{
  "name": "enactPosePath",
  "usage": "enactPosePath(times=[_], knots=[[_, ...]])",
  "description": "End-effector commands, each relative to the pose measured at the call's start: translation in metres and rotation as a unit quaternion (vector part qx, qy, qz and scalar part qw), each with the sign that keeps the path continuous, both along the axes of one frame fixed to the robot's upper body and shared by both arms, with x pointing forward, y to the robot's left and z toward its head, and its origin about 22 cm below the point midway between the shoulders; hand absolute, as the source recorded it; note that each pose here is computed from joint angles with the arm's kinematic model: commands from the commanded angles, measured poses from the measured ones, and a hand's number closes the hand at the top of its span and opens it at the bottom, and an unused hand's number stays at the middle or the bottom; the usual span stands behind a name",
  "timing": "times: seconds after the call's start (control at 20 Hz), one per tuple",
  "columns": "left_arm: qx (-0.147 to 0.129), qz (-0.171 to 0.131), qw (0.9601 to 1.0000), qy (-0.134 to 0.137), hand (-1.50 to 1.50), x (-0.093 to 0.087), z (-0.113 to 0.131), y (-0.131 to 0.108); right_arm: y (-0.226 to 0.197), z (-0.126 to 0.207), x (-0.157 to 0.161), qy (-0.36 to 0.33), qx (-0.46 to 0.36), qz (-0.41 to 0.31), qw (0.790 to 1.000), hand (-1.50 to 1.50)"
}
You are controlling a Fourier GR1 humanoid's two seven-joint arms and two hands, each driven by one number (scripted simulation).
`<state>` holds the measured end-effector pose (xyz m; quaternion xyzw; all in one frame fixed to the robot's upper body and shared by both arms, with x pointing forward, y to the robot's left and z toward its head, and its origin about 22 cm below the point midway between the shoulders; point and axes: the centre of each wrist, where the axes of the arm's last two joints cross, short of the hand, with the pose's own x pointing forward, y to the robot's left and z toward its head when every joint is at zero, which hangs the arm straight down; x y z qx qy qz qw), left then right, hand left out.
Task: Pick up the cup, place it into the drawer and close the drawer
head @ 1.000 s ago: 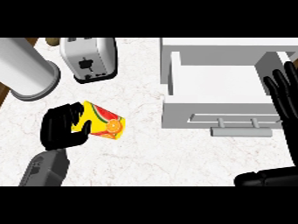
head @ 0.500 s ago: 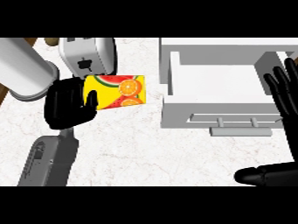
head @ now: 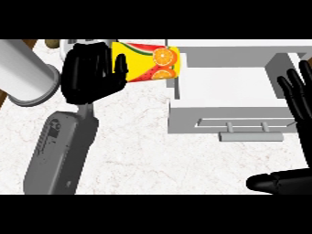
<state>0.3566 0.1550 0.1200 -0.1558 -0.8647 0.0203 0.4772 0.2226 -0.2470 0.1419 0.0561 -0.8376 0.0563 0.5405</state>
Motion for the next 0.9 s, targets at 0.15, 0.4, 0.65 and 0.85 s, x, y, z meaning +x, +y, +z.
enactPosePath(times=[0.15,0.4,0.65,0.85], knots=[[0.024,0.009,0.9997,-0.001,1.50,0.025,0.039,-0.033,-0.012,0.001,-0.005,0.001,-0.007,-0.006,1.000,-1.50],[0.045,0.001,0.9989,0.013,1.50,0.038,0.050,-0.057,-0.003,-0.017,0.002,0.008,0.003,0.003,1.000,-1.50],[0.071,0.006,0.9971,0.026,1.50,0.041,0.056,-0.087,-0.013,-0.001,0.002,-0.001,-0.011,-0.005,1.000,-1.50],[0.083,0.009,0.9955,0.043,1.50,0.056,0.083,-0.099,-0.016,0.006,-0.012,0.003,-0.007,0.003,1.000,-1.50]])
